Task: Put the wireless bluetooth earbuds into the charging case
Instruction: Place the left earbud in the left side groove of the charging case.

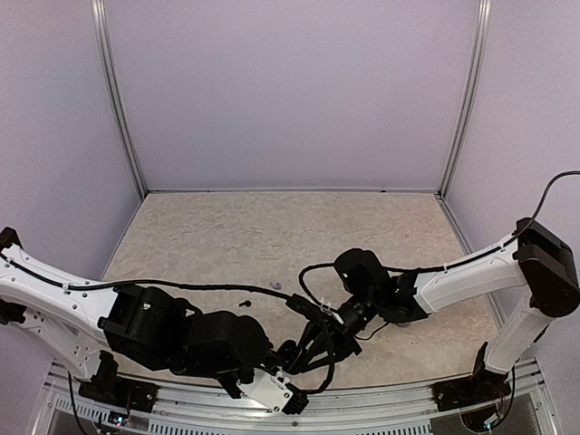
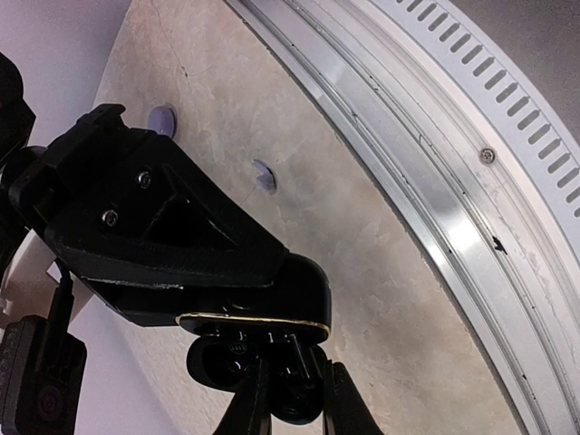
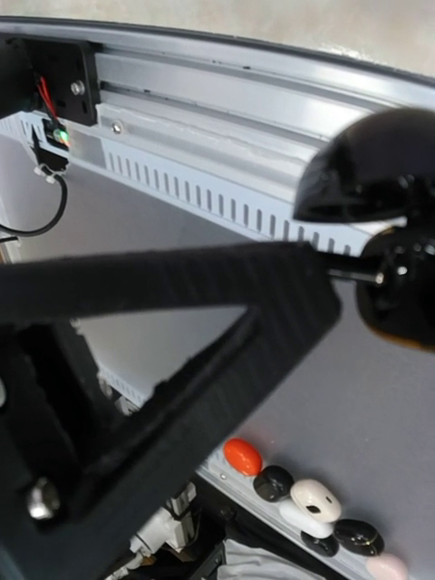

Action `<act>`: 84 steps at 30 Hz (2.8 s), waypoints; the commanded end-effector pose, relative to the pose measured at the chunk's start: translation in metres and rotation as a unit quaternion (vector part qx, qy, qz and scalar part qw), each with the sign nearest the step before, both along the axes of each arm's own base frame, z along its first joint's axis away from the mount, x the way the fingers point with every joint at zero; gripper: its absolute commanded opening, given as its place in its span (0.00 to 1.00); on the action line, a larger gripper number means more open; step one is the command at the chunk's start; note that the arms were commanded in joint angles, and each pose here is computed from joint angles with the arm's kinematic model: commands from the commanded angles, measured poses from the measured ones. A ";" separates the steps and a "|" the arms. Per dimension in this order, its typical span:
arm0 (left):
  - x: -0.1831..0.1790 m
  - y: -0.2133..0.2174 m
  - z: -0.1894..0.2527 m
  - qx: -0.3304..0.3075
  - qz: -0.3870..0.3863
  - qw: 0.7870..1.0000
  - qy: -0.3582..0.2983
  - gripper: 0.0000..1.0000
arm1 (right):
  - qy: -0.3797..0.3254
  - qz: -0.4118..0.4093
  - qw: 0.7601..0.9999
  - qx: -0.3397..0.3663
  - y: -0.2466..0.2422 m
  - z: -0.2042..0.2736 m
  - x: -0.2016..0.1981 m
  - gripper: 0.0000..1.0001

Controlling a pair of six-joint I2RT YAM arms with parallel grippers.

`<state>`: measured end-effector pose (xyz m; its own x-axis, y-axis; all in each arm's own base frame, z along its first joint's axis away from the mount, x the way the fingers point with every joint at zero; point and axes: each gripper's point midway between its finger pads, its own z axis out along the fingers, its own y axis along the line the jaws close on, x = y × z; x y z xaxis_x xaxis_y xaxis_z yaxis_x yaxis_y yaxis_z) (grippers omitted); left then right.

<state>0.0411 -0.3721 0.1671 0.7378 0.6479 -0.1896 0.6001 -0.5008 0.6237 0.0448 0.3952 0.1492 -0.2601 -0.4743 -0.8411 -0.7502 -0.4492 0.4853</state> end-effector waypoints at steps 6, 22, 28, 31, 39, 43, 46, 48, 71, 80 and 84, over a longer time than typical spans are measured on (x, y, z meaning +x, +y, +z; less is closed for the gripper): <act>-0.004 0.005 -0.011 0.031 -0.014 0.999 -0.010 0.12 | 0.007 0.032 0.999 0.001 0.002 0.001 -0.012 0.00; -0.009 0.008 -0.016 0.049 -0.021 0.998 -0.014 0.12 | 0.013 0.050 0.999 0.002 0.001 0.002 -0.021 0.00; -0.011 0.008 -0.019 0.058 -0.025 0.998 -0.018 0.12 | 0.017 0.058 0.998 -0.001 0.002 0.001 -0.024 0.00; -0.014 0.008 -0.019 0.059 -0.030 0.998 -0.014 0.12 | 0.017 0.062 0.998 -0.003 0.002 0.000 -0.027 0.00; -0.019 0.008 -0.019 0.062 -0.042 0.997 -0.013 0.12 | 0.020 0.070 0.997 -0.003 0.002 0.000 -0.030 0.00; -0.020 0.004 -0.018 0.058 -0.044 0.997 -0.014 0.12 | 0.022 0.072 0.997 -0.003 0.003 -0.001 -0.030 0.00; -0.020 0.005 -0.016 0.058 -0.044 0.997 -0.014 0.11 | 0.025 0.073 0.997 -0.006 0.003 -0.002 -0.031 0.00; -0.020 0.004 -0.014 0.057 -0.044 0.997 -0.014 0.11 | 0.025 0.072 0.997 -0.007 0.003 -0.003 -0.031 0.00; -0.037 -0.005 -0.004 0.050 -0.066 0.997 -0.002 0.11 | 0.018 0.090 0.996 -0.001 0.002 -0.003 -0.039 0.00; -0.040 -0.008 -0.010 0.054 -0.071 0.996 0.000 0.12 | 0.021 0.089 0.996 -0.002 0.002 -0.003 -0.039 0.00; -0.041 -0.009 -0.012 0.055 -0.072 0.996 0.002 0.12 | 0.024 0.087 0.996 -0.005 0.003 -0.004 -0.039 0.00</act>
<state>0.0077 -0.3711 0.1537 0.8125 0.5738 -0.1030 0.5252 -0.6437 0.5567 0.0113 0.3931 0.1371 -0.2267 -0.5435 -0.8083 -0.6571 -0.5272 0.5388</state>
